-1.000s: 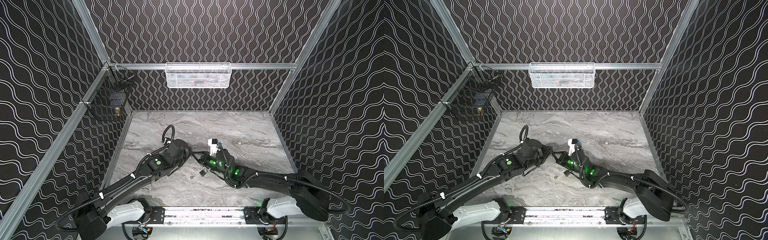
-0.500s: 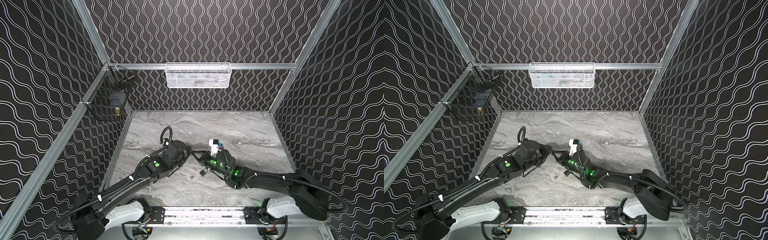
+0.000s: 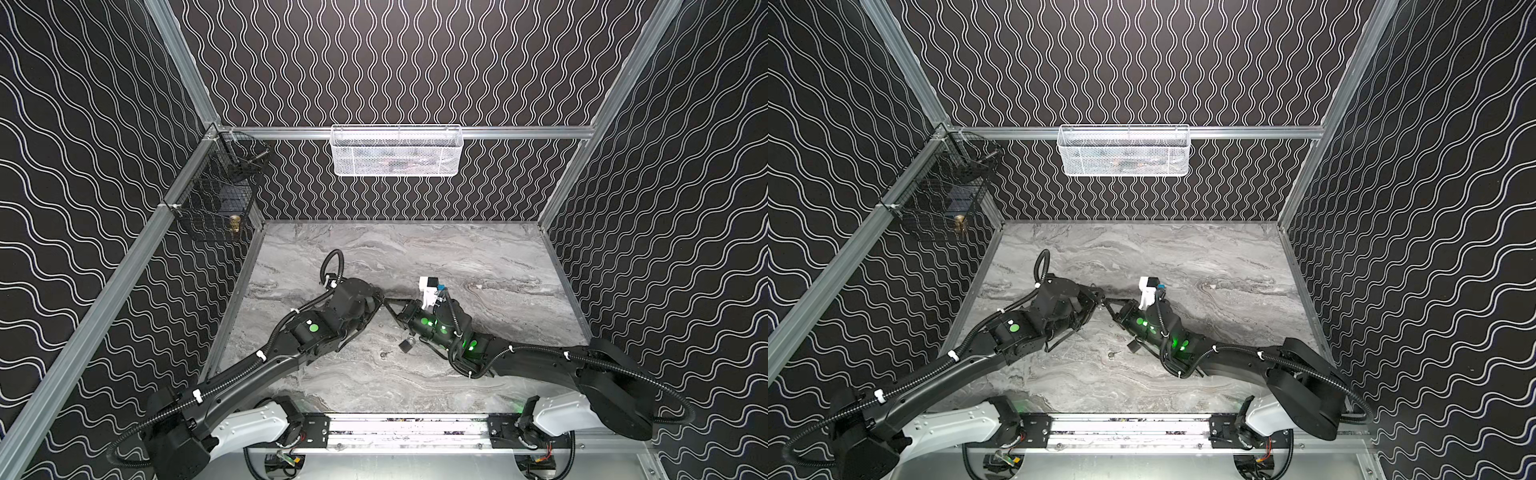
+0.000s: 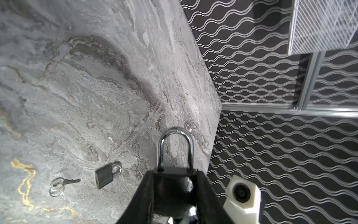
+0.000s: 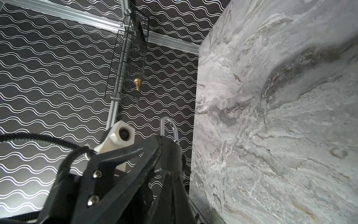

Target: Unlock with the key

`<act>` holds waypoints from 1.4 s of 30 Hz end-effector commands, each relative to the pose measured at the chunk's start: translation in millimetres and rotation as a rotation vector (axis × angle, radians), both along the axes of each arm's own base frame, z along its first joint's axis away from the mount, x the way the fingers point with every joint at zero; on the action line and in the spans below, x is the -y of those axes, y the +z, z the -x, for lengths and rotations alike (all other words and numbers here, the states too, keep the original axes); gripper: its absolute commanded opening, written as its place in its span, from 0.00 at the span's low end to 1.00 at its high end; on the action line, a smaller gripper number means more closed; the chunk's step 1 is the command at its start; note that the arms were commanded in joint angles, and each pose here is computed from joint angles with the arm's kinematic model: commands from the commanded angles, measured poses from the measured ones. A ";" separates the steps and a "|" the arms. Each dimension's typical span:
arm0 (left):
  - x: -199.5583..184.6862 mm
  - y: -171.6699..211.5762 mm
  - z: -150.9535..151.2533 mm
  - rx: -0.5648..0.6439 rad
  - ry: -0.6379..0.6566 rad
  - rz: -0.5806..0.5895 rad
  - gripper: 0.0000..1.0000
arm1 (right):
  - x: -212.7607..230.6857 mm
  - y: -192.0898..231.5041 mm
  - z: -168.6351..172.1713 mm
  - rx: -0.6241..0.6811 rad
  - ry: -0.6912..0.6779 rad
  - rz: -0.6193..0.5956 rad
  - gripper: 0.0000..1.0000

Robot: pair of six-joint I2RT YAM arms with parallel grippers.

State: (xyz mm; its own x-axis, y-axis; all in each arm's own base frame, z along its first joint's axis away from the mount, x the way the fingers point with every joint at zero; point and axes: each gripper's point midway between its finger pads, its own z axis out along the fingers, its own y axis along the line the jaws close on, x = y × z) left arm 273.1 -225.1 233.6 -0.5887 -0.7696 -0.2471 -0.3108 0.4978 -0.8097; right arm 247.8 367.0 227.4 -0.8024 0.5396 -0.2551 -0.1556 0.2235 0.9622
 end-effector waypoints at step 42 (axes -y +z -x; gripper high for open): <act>-21.9 -24.7 10.3 0.641 -0.565 -0.867 0.00 | 26.2 -10.4 -9.3 0.143 0.467 0.697 0.82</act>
